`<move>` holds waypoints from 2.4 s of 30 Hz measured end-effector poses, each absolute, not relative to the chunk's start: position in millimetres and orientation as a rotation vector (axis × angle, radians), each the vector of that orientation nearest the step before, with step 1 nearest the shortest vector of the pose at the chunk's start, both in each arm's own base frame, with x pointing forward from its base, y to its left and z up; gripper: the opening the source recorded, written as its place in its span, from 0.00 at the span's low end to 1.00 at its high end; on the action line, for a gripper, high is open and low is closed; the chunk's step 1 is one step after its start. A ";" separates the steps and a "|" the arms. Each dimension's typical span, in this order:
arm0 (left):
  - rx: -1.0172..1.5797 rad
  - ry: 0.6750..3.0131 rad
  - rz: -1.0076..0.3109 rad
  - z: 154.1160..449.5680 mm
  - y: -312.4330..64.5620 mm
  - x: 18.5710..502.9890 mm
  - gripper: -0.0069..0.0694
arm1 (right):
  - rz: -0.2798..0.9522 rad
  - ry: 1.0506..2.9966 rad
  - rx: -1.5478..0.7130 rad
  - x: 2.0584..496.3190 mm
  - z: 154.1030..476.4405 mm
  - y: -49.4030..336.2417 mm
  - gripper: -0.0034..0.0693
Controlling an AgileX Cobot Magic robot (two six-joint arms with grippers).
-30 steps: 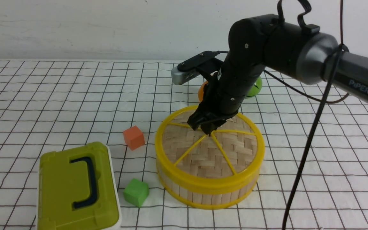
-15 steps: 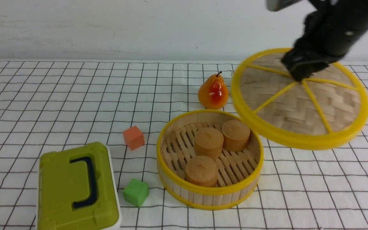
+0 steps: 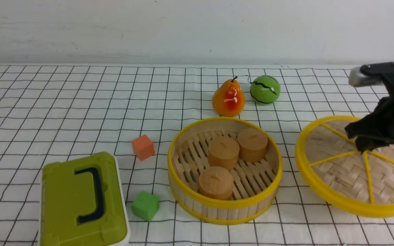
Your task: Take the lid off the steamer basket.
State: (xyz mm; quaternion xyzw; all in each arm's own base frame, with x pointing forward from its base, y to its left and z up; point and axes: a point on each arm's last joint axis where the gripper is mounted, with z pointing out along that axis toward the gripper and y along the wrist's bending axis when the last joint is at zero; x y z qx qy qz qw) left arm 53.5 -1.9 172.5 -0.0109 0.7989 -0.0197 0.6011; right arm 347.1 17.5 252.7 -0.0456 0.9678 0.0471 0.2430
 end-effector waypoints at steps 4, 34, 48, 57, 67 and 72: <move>-0.025 1.851 -0.046 172.5 -1.9 53.5 0.40 | 0.132 2.663 -0.103 358.1 228.1 17.2 0.19; -0.025 1.851 -0.046 172.5 -1.9 53.5 0.40 | 0.225 2.198 -0.205 200.3 374.7 24.1 0.28; -0.025 1.851 -0.046 172.5 -1.9 53.5 0.40 | 0.231 2.071 -0.233 118.4 375.8 24.5 0.02; -0.025 1.851 -0.046 172.5 -1.9 53.5 0.40 | 0.243 2.122 -0.248 115.4 371.8 25.4 0.02; -0.025 1.851 -0.046 172.5 -1.9 53.5 0.40 | 0.155 2.136 -0.269 112.3 365.3 20.3 0.02; -0.025 1.851 -0.046 172.5 -1.9 53.5 0.40 | 0.145 2.067 -0.256 89.8 351.6 19.3 0.02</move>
